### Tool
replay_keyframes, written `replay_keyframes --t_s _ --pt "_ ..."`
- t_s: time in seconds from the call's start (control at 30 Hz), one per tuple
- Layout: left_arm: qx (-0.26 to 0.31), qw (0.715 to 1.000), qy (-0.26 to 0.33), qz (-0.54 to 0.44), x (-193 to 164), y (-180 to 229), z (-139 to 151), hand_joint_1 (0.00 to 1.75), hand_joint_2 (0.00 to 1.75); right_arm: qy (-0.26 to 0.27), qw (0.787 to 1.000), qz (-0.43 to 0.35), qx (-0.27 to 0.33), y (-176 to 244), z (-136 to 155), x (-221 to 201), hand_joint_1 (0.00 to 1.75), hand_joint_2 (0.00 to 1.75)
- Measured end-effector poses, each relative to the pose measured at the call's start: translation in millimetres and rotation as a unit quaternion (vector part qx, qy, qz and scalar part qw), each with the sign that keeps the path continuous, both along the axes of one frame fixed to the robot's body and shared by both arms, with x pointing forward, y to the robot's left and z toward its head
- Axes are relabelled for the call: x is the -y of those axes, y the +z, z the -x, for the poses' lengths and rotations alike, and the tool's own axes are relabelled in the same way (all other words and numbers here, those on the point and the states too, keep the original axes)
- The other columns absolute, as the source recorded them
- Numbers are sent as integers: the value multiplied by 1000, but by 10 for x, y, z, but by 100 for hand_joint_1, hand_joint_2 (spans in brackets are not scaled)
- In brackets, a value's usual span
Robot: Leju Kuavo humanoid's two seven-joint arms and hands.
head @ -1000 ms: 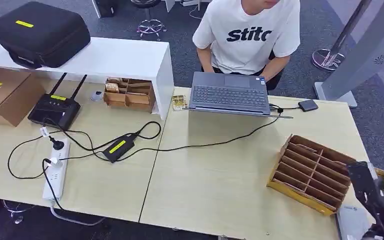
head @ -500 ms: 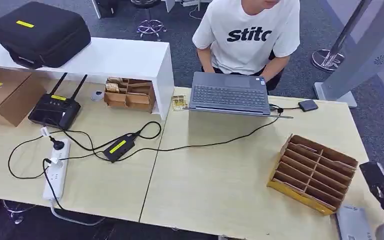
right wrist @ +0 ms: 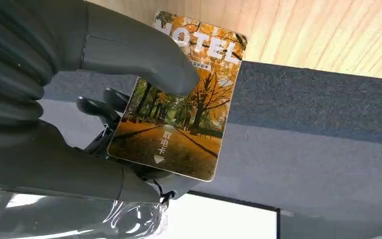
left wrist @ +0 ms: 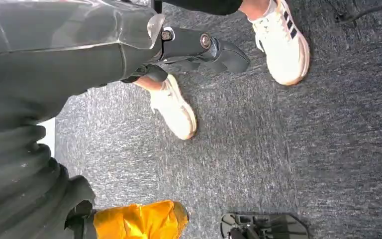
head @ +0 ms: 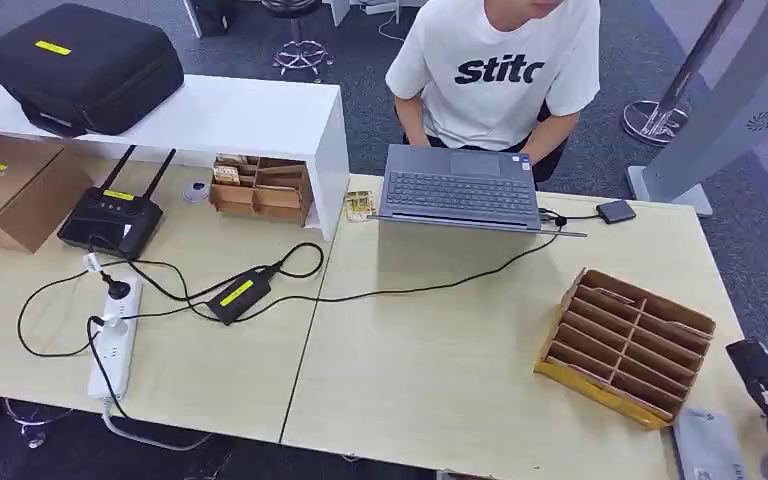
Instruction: Pass the card to the sensor for recognition and then transmit it.
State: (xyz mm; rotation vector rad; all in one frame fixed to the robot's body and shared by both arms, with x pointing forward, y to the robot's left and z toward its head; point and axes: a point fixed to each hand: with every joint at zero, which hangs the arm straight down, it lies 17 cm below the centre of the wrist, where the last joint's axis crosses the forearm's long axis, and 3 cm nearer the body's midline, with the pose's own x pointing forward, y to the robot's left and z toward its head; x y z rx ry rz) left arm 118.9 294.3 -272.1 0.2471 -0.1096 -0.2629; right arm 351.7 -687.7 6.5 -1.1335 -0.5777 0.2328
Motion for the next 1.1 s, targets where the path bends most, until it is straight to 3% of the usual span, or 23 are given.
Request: replay_keyframes --t_s 0.27,0.5,0.8,1.1 --pt "2 1000 3 0 -2 0 -5 0 175 2 1000 6 6 24 -16 23 175 175" --pt "9 1000 9 -1 -11 -1 -8 0 175 13 996 45 80 320 -123 -56 175 175" --pt "19 999 27 -1 -29 -13 41 0 175 61 964 75 248 1114 -348 -523 175 175" --pt "17 999 42 -2 -48 -36 164 0 175 115 936 116 313 1814 -333 -959 175 175"
